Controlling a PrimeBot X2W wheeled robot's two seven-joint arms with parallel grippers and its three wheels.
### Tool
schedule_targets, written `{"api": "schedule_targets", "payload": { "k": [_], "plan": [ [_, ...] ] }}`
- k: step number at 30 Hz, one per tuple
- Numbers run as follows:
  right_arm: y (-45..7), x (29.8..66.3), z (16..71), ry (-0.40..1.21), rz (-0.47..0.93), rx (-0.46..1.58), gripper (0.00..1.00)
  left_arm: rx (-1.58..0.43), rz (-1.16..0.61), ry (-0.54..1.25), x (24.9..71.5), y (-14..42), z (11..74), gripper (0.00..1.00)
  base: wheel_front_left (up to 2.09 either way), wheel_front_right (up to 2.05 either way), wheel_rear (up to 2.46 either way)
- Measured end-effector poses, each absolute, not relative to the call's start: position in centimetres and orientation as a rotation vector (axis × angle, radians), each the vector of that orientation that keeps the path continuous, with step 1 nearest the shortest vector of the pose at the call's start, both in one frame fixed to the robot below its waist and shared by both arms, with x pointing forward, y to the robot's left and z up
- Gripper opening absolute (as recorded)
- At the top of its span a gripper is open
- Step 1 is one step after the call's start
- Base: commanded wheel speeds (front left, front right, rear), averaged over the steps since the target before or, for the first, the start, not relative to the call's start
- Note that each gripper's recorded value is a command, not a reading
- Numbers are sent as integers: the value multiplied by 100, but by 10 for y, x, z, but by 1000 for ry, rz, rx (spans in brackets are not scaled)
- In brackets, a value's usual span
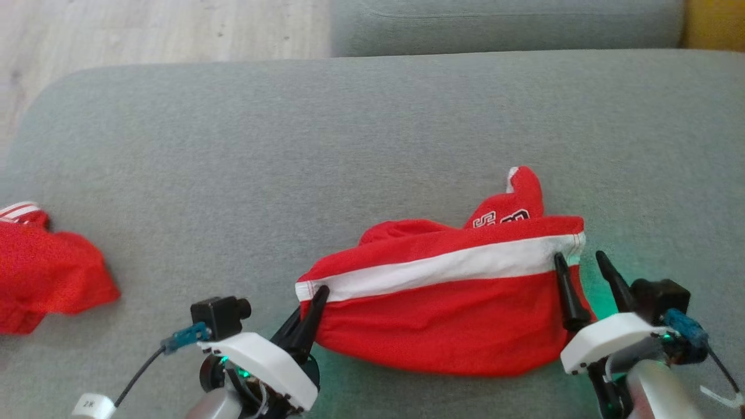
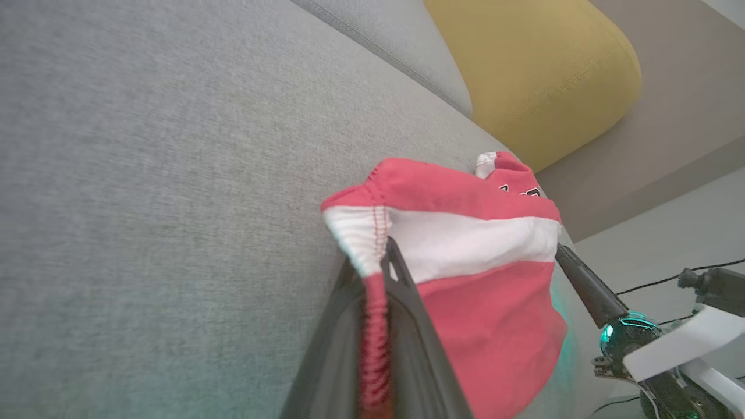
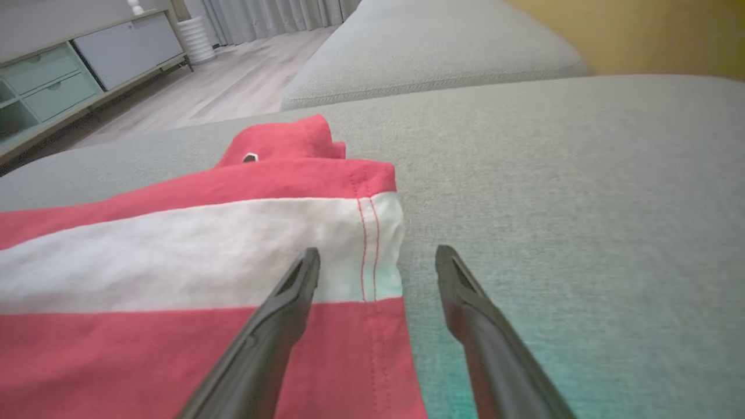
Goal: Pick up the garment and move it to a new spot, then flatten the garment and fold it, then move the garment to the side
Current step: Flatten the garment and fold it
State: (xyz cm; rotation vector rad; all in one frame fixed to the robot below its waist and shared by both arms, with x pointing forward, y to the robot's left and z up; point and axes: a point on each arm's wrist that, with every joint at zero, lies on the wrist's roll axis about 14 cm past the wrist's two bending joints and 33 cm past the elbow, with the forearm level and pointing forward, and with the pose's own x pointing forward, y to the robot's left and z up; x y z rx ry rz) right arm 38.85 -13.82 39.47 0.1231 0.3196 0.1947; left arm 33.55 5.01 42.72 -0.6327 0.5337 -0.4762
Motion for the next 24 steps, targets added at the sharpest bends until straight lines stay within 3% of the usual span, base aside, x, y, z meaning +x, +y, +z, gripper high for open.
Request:
{"api": "schedule_targets", "payload": {
  "k": [10, 11, 12, 13, 18, 21, 22, 24],
  "plan": [
    [-110, 393, 392, 350, 259, 222, 100, -616, -433, 534, 333, 65, 421, 0, 0, 0, 0],
    [-107, 393, 391, 356, 270, 231, 93, -615, -432, 535, 333, 66, 421, 0, 0, 0, 0],
    [-106, 393, 391, 359, 276, 238, 76, -613, -431, 536, 333, 66, 421, 0, 0, 0, 0],
    [-106, 393, 390, 364, 278, 244, 73, -613, -428, 534, 334, 67, 420, 0, 0, 0, 0],
    [-114, 396, 382, 402, 267, 263, 73, -608, -422, 538, 336, 69, 418, 0, 0, 0, 0],
    [-115, 399, 378, 424, 277, 243, 36, -600, -416, 535, 339, 71, 417, 0, 0, 0, 0],
    [-115, 400, 377, 429, 280, 239, 6, -600, -414, 536, 339, 72, 416, 0, 0, 0, 0],
    [-111, 400, 375, 448, 292, 241, 0, -599, -412, 540, 339, 72, 414, 0, 0, 0, 0]
  ]
}}
